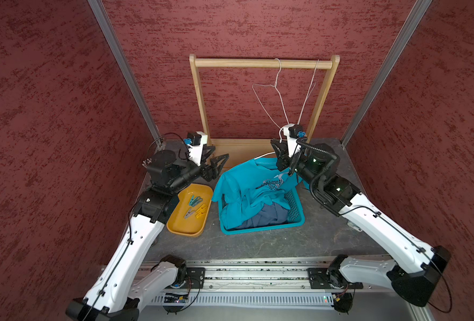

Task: Remove the clothespins securing t-shirts to the hanger
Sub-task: Adjust the hanger.

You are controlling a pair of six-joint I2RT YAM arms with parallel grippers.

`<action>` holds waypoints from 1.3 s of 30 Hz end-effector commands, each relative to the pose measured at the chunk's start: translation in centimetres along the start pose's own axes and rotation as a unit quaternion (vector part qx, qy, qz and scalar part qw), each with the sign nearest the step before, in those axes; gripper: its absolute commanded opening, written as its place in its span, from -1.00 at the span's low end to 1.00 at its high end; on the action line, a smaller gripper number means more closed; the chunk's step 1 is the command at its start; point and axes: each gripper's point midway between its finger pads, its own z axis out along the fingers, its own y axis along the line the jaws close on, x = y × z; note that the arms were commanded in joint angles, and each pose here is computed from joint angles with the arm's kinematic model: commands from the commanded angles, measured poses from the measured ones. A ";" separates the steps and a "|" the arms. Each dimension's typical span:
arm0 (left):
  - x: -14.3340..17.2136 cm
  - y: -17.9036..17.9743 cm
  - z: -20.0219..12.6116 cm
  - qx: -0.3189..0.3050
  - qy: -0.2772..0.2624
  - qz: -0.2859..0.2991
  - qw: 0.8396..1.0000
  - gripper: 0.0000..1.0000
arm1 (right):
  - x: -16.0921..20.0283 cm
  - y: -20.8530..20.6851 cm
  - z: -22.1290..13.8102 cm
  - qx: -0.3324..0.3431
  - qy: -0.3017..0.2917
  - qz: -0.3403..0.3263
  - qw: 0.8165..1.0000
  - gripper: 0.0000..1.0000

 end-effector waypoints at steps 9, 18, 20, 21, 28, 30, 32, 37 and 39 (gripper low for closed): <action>1.8 -7.3 7.6 0.151 0.063 0.107 0.981 0.30 | -2.5 0.8 -0.4 -0.025 -0.031 0.019 0.999 -1.00; 4.0 -6.4 9.9 0.139 0.100 0.112 0.979 0.11 | -2.3 2.1 -0.4 -0.064 -0.030 0.013 0.997 -1.00; 4.7 -6.0 9.9 0.132 0.109 0.121 0.978 -0.12 | -2.6 3.1 -0.6 -0.092 -0.037 0.011 0.995 -1.00; 4.9 -5.9 9.8 0.130 0.112 0.124 0.977 -0.22 | -2.8 3.5 -0.7 -0.104 -0.041 0.010 0.994 -1.00; 4.3 -4.2 7.3 0.134 0.095 0.123 0.979 -1.00 | -4.8 6.1 -2.5 -0.182 -0.079 0.001 0.980 -0.56; 3.1 -3.4 6.0 0.139 0.074 0.111 0.981 -1.00 | -5.4 6.2 -2.9 -0.185 -0.084 -0.003 0.979 -0.26; 1.5 -2.7 4.6 0.138 0.048 0.107 0.983 -1.00 | -6.8 6.1 -3.6 -0.181 -0.099 -0.012 0.978 -0.04; -1.6 -2.1 1.8 0.136 0.010 0.133 0.982 -1.00 | -11.0 5.9 -6.3 -0.174 -0.148 -0.027 0.973 0.13; -2.5 -2.2 0.9 0.142 -0.001 0.143 0.979 -1.00 | -12.6 5.8 -7.7 -0.172 -0.166 -0.032 0.970 0.16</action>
